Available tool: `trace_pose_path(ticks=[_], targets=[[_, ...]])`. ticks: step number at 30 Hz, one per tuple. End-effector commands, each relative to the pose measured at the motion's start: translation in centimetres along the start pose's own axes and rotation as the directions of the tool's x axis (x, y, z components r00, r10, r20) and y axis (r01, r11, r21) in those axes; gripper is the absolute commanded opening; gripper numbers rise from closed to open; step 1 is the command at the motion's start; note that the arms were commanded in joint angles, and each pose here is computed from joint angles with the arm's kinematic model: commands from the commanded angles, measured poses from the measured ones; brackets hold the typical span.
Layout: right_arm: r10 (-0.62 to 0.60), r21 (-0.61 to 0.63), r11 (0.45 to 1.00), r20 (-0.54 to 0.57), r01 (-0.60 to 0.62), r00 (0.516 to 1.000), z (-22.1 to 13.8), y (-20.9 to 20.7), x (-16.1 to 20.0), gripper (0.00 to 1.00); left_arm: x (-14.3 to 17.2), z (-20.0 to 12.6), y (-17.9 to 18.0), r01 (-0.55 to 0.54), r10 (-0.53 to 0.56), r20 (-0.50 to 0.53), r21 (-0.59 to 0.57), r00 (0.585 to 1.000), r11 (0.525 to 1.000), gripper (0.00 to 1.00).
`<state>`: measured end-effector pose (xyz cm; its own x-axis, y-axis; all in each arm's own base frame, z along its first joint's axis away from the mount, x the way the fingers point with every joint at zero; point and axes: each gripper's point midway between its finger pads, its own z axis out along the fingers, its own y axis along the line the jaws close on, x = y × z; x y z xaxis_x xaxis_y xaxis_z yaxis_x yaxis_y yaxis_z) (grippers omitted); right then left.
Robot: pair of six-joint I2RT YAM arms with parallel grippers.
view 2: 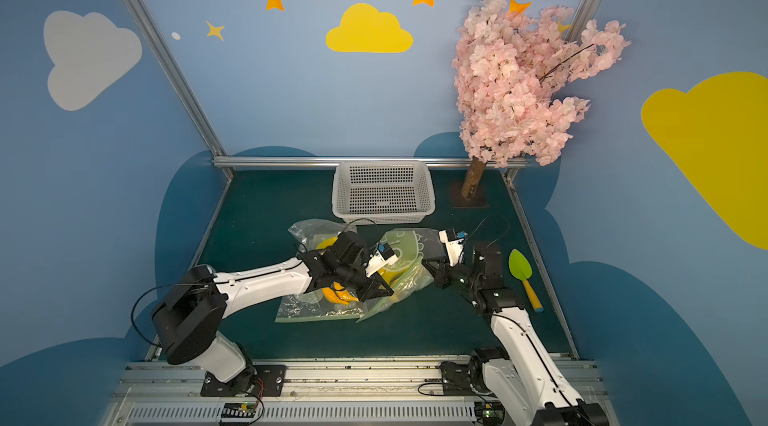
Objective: Open the zip-top bag and take out the banana
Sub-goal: Unzip the zipper on the zipper food storage bag.
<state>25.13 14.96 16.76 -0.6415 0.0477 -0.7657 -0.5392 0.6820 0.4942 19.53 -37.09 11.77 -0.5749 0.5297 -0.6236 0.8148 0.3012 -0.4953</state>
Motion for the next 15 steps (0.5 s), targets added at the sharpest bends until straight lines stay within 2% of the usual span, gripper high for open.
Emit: trace_pose_path(ticks=[1,5,15], targets=[[-0.027,0.089,0.996,0.090,0.019,0.996,-0.8,-1.6,-2.0,0.00,3.1,-0.4,-0.7,0.052,-0.051,-0.094,0.012,0.994,0.999,0.07],[-0.025,0.111,0.994,0.105,0.013,0.994,-1.3,-2.1,-2.2,0.00,4.2,-0.8,-0.6,0.071,-0.071,-0.127,-0.003,0.989,0.997,0.07],[-0.020,0.151,0.988,0.124,0.001,0.992,-2.0,-3.0,-2.2,0.00,5.2,-1.4,-0.7,0.084,-0.086,-0.130,-0.019,0.988,0.996,0.07]])
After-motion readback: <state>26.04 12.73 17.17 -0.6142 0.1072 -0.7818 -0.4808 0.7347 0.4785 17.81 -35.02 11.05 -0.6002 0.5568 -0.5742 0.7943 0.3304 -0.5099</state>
